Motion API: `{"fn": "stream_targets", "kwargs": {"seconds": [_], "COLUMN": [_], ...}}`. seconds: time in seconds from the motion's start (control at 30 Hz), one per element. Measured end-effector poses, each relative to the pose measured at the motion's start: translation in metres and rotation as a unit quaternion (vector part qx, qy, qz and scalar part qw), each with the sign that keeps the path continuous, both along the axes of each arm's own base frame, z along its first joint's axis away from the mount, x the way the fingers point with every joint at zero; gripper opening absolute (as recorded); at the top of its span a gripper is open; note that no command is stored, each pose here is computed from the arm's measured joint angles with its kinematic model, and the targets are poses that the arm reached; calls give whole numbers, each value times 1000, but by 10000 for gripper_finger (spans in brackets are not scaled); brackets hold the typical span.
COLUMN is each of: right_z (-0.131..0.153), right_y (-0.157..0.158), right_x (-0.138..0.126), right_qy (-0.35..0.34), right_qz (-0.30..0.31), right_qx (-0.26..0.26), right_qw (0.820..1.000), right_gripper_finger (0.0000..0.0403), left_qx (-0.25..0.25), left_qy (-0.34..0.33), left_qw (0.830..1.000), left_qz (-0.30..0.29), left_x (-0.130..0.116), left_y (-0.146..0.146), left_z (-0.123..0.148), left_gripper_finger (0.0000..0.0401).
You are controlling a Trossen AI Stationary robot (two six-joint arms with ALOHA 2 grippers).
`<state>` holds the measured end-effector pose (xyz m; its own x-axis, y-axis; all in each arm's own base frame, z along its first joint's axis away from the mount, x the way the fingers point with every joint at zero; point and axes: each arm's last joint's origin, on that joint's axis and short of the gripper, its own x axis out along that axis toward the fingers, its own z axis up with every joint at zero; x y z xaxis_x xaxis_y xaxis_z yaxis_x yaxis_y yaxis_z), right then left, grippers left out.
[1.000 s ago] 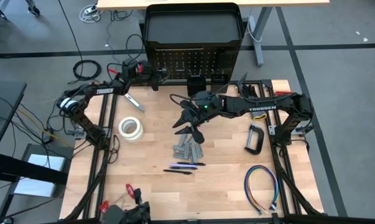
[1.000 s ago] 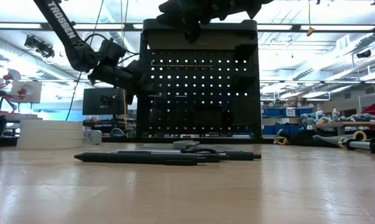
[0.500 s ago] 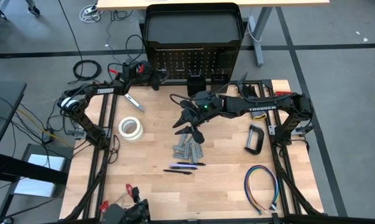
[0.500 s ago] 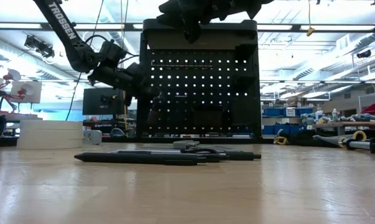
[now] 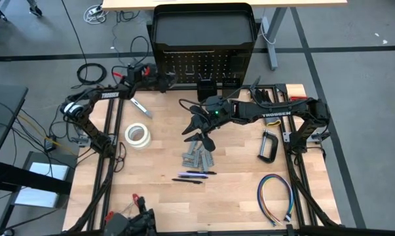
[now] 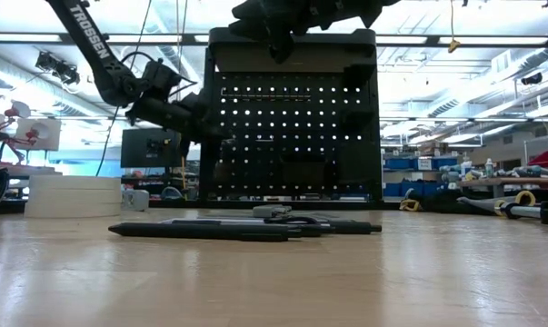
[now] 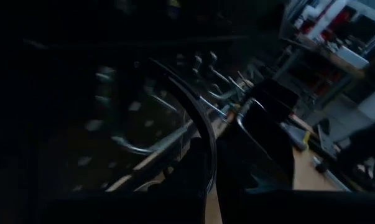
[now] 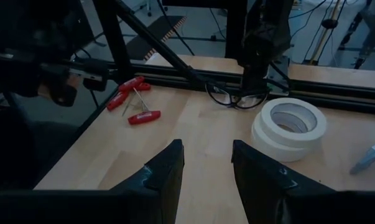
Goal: Hang tools onto peg board
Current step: Hang the black safety glasses on the peg board
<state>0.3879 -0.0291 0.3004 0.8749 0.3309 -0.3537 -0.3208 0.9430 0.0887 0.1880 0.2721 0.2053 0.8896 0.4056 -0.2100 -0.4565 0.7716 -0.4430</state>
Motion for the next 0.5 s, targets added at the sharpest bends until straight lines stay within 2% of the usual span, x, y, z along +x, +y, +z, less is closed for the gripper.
{"fn": "stream_targets", "kwargs": {"seconds": [0.5], "right_z": [0], "right_y": [0], "right_x": [0], "right_qy": [0], "right_qz": [0], "right_qx": [0], "right_qw": [1000], "right_gripper_finger": [147], "left_qx": [-9], "left_qy": [-5], "left_qw": [1000], "left_qz": [2], "left_x": [-5], "left_y": [3], "left_z": [0], "left_gripper_finger": [15]}}
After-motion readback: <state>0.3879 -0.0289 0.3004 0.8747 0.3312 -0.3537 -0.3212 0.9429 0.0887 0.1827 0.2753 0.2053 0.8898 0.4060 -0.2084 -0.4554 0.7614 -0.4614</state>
